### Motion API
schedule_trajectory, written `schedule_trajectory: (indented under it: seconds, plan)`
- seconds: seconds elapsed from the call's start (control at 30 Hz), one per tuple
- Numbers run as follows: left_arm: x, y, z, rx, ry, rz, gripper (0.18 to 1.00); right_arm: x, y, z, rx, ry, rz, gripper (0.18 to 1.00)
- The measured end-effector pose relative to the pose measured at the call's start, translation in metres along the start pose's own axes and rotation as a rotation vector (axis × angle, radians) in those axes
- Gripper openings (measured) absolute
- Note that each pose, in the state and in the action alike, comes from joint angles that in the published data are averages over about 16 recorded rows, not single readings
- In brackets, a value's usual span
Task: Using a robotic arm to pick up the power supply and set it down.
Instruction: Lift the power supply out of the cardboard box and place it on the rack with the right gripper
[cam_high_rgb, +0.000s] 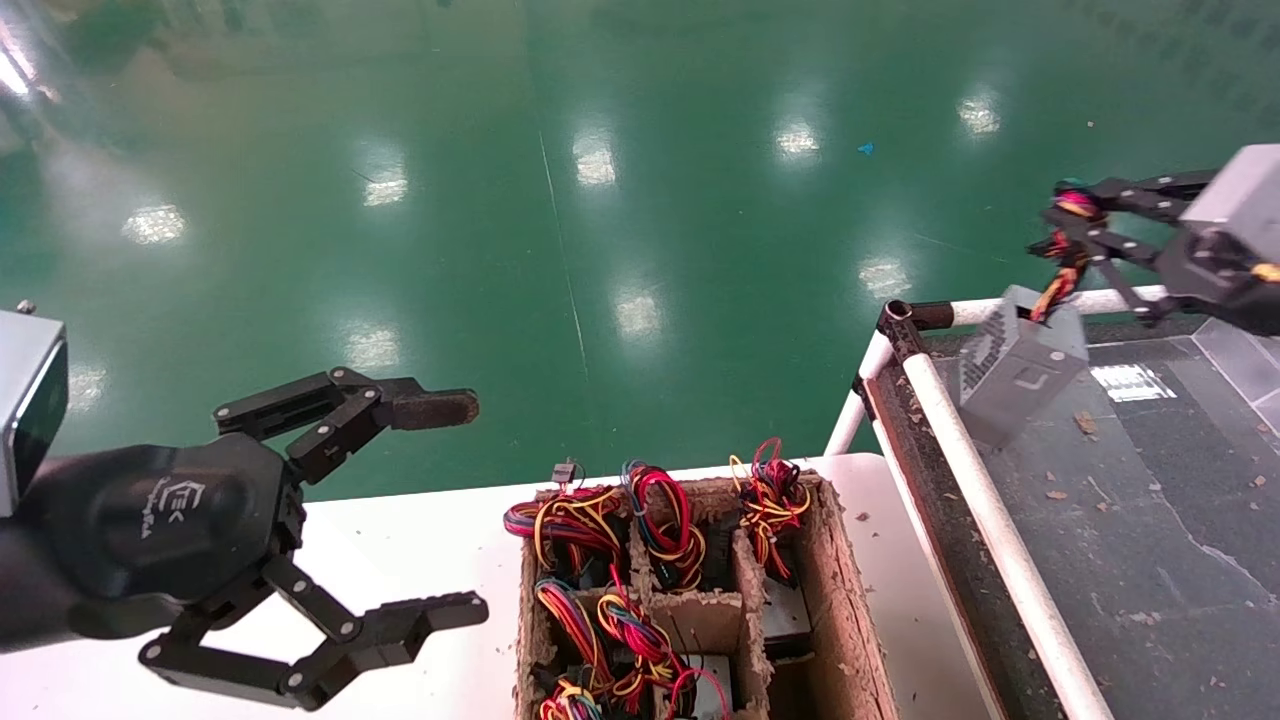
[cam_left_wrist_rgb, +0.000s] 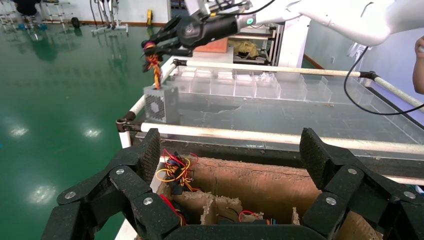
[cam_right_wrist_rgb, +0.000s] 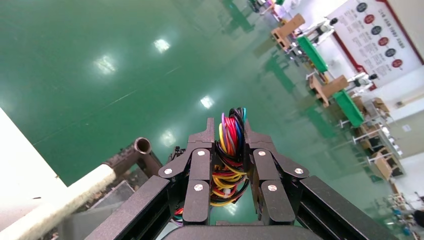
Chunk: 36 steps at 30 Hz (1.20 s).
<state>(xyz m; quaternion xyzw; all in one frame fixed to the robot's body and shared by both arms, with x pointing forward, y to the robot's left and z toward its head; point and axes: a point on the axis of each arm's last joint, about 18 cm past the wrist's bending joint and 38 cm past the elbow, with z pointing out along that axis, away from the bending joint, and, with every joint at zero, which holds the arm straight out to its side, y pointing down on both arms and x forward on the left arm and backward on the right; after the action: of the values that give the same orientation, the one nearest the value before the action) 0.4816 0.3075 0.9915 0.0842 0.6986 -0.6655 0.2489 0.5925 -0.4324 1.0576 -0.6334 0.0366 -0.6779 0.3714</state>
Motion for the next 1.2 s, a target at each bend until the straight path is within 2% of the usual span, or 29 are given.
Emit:
schedule_trajectory:
  seconds: [0.27,0.53,0.87,1.2]
  plan:
    - [0.0,0.0,0.0,0.0,0.0,0.0,1.001,-0.002,-0.006,0.03,0.013,-0.015,-0.014,0.286]
    - [0.0,0.0,0.0,0.0,0.0,0.0,1.001,-0.004,-0.011,0.045,0.028,-0.03,-0.021,0.286]
    - [0.0,0.0,0.0,0.0,0.0,0.0,1.001,-0.003,-0.008,0.045,0.025,-0.043,-0.006,0.291]
    - [0.0,0.0,0.0,0.0,0.0,0.0,1.001,-0.003,-0.003,0.037,0.022,-0.074,0.033,0.352]
